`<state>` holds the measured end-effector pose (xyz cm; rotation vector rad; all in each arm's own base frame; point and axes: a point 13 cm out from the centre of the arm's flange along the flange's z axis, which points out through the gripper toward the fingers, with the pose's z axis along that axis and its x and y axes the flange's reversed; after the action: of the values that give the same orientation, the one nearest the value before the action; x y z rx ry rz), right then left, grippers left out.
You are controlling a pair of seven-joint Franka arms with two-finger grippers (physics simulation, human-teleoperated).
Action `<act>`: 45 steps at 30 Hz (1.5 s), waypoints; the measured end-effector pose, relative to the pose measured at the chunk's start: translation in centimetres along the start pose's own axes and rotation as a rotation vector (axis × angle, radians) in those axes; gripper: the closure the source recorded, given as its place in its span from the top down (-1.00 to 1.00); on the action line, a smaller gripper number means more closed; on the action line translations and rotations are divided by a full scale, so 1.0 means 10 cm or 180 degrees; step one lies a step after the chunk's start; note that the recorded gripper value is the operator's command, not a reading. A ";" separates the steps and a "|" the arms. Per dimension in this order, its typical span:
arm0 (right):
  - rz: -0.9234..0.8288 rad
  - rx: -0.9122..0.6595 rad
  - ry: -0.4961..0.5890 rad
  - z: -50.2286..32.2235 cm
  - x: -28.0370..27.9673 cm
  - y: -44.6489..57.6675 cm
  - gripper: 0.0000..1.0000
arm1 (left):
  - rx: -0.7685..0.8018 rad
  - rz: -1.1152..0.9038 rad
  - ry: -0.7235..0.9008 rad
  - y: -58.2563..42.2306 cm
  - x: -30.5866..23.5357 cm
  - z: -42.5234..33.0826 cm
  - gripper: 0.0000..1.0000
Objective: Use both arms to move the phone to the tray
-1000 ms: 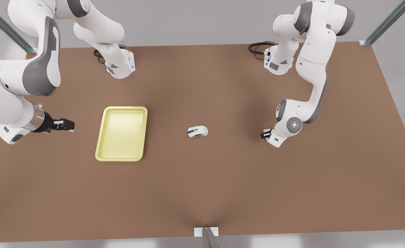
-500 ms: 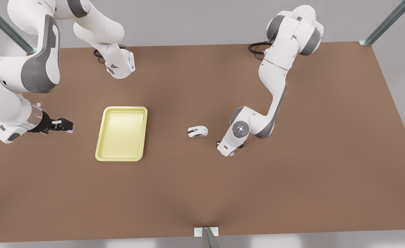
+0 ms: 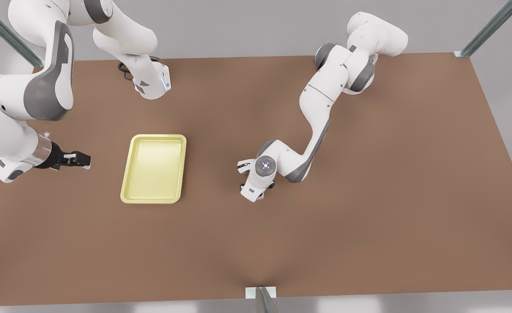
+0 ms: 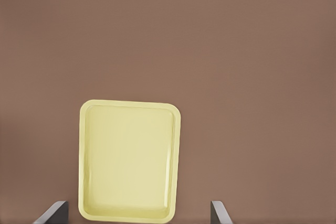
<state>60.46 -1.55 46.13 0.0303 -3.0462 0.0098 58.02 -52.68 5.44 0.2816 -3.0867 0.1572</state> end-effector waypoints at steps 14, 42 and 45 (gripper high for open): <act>-0.0172 -0.0407 0.0072 0.15 -0.08 0.52 1.00 | -0.0107 -0.0503 -0.0360 1.75 -0.96 -3.93 1.00; -0.0322 -0.0362 -0.0365 3.19 -0.43 5.43 1.00 | -0.0109 0.1273 0.0670 3.25 -0.05 -4.28 1.00; -0.0140 -0.0292 -0.0265 3.37 -0.38 5.32 1.00 | -0.0102 0.1367 0.0712 3.26 -0.08 -4.20 1.00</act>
<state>59.93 51.48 11.90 0.0930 -3.1243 -0.1376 54.04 -16.31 43.95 -0.3778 -2.8744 0.1387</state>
